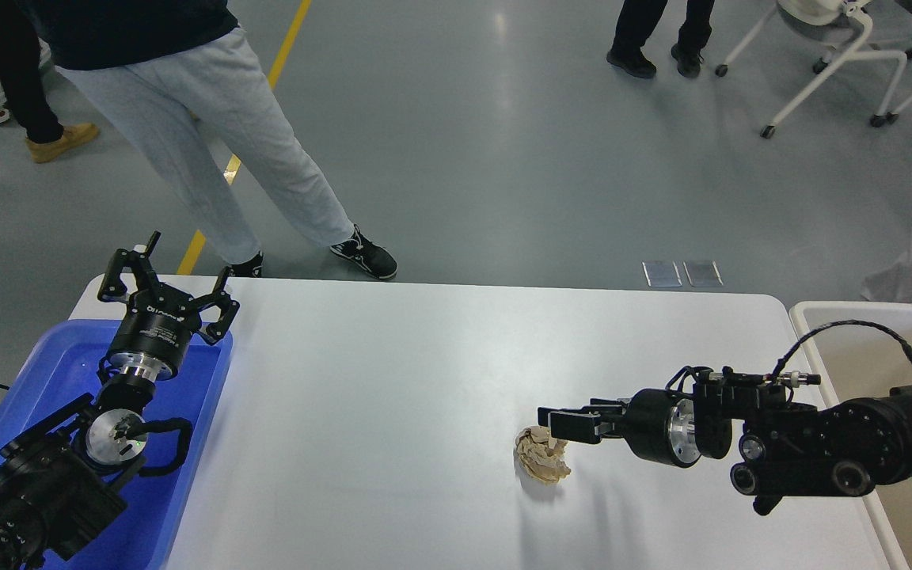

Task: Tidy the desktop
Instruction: 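Reach the right gripper toward the crumpled tan paper ball, then close the right gripper on the crumpled paper ball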

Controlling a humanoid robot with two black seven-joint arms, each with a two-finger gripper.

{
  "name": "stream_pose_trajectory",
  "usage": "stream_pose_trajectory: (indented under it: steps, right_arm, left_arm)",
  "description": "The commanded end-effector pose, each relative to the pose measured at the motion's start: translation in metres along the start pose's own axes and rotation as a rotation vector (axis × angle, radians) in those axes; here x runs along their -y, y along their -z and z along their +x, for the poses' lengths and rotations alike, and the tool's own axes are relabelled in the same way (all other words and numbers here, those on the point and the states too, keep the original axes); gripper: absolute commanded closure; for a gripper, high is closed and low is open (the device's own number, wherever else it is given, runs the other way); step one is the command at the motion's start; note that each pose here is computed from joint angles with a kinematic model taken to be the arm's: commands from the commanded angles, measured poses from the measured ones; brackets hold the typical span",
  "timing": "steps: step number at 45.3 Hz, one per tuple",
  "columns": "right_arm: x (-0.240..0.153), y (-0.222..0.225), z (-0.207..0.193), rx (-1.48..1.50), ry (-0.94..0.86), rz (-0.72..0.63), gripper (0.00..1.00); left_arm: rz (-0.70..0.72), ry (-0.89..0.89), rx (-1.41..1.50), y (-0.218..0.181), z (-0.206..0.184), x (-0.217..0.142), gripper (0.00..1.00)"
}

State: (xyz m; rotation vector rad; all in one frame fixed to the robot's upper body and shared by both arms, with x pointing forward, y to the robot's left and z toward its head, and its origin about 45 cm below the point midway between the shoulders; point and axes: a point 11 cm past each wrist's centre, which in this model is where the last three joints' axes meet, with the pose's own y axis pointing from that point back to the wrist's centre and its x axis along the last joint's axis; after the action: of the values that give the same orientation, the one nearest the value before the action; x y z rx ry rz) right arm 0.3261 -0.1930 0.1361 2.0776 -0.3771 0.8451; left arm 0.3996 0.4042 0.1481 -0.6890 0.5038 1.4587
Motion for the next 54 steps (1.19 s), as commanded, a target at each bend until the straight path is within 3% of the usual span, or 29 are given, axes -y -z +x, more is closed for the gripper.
stream_pose_trajectory:
  steps: [1,20,54]
  right_arm:
    - [0.024,0.01,-0.014,-0.121,0.022,0.023,0.0]
    - [0.054,-0.003,-0.037,-0.155,0.016,-0.019,0.0]
    - [0.056,-0.026,-0.058,-0.196,0.018,-0.065,0.0]
  left_arm:
    - [0.0,0.0,0.0,0.0,0.0,0.0,0.0]
    - [0.0,0.0,0.0,0.0,0.0,0.0,0.0]
    - [0.0,0.0,0.0,0.0,0.0,0.0,0.0]
